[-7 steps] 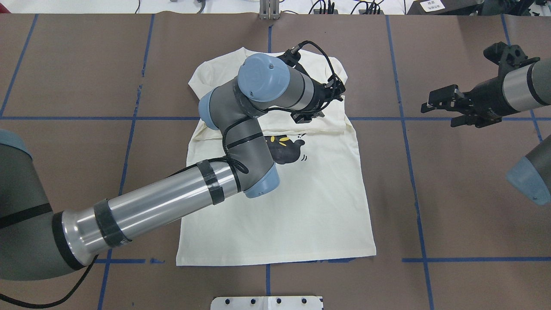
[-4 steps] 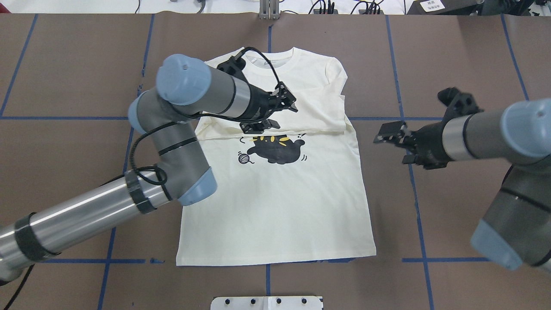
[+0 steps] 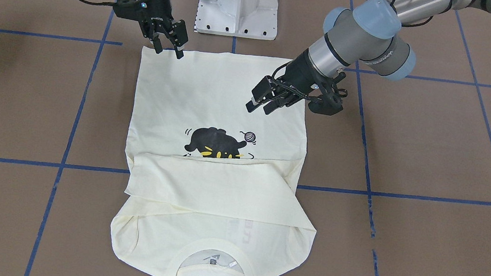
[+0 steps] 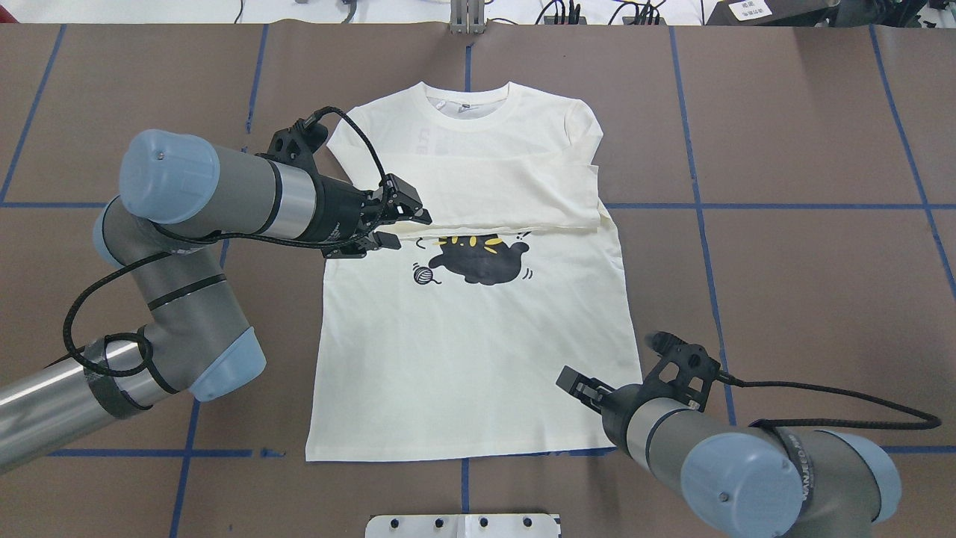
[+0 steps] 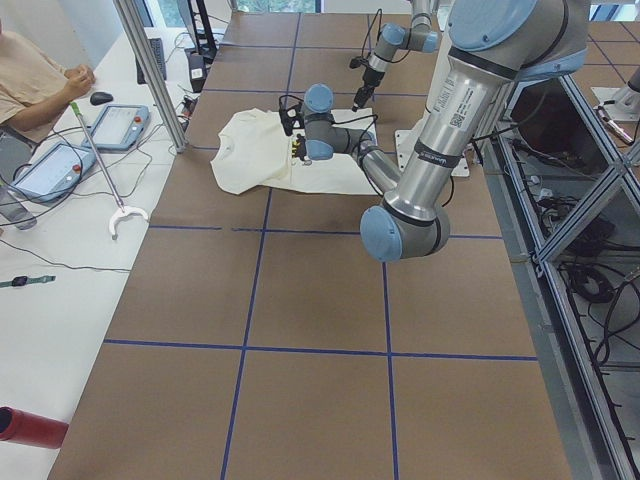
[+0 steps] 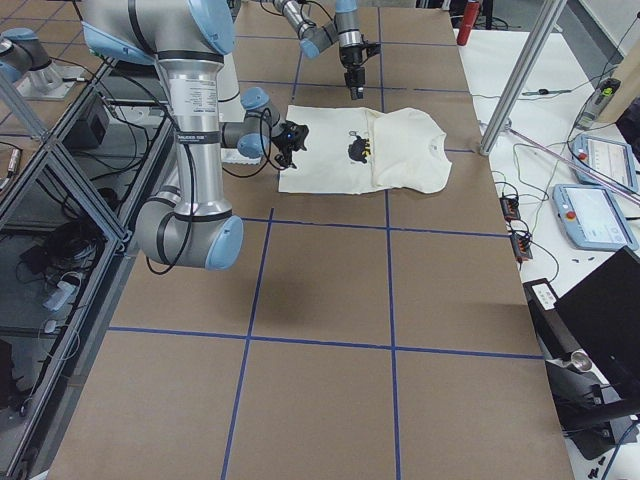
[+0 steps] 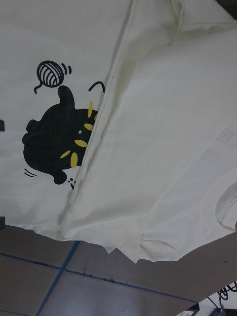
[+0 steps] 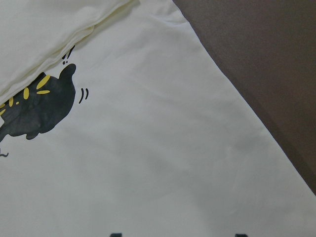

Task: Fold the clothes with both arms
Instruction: 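Release the sleeve with the left gripper while the right gripper moves to the hem, then lower both grippers to the hem corners nearest the robot and grasp them, then lift the hem with both grippers and fold it toward the collar, then release the hem and raise both grippers away from the folded shirt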

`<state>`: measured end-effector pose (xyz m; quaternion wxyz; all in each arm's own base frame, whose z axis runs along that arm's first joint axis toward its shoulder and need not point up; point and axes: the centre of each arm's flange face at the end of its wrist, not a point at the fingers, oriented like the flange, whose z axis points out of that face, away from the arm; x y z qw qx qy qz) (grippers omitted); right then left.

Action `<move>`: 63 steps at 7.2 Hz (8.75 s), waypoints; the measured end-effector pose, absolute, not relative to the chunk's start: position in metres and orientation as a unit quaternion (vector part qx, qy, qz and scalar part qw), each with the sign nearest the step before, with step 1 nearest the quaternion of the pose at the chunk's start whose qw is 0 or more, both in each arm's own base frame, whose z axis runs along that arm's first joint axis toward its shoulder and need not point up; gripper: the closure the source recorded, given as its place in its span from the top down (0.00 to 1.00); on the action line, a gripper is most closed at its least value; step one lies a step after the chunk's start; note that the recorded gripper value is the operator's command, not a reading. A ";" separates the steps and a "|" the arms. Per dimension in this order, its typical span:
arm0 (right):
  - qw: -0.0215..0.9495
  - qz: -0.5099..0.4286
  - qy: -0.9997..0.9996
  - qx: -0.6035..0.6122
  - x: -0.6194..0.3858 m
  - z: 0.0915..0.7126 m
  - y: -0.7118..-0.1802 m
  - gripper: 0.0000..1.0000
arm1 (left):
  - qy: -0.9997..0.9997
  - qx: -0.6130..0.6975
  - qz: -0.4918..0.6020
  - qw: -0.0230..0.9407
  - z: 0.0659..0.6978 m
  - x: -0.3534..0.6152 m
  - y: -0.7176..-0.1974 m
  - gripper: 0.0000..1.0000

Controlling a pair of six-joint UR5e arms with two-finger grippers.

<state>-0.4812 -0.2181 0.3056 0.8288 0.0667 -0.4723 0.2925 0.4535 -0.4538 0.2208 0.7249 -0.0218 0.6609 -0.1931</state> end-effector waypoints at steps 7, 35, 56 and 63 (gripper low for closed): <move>0.867 0.312 -0.388 0.034 -0.480 0.374 -0.203 0.80 | 0.659 -0.024 -0.195 0.726 0.223 0.455 -0.452 0.69; 0.860 0.296 -0.416 -0.001 -0.460 0.347 -0.176 0.00 | 0.396 -0.021 -0.266 0.879 0.338 0.512 -0.193 0.45; 0.861 0.290 -0.404 0.103 -0.400 0.294 -0.521 0.00 | 0.451 0.118 -0.312 0.828 0.258 0.444 -0.465 0.00; 0.892 0.286 -0.336 0.099 -0.456 0.312 -0.619 0.33 | 0.407 0.172 -0.288 0.850 0.324 0.478 -0.584 0.33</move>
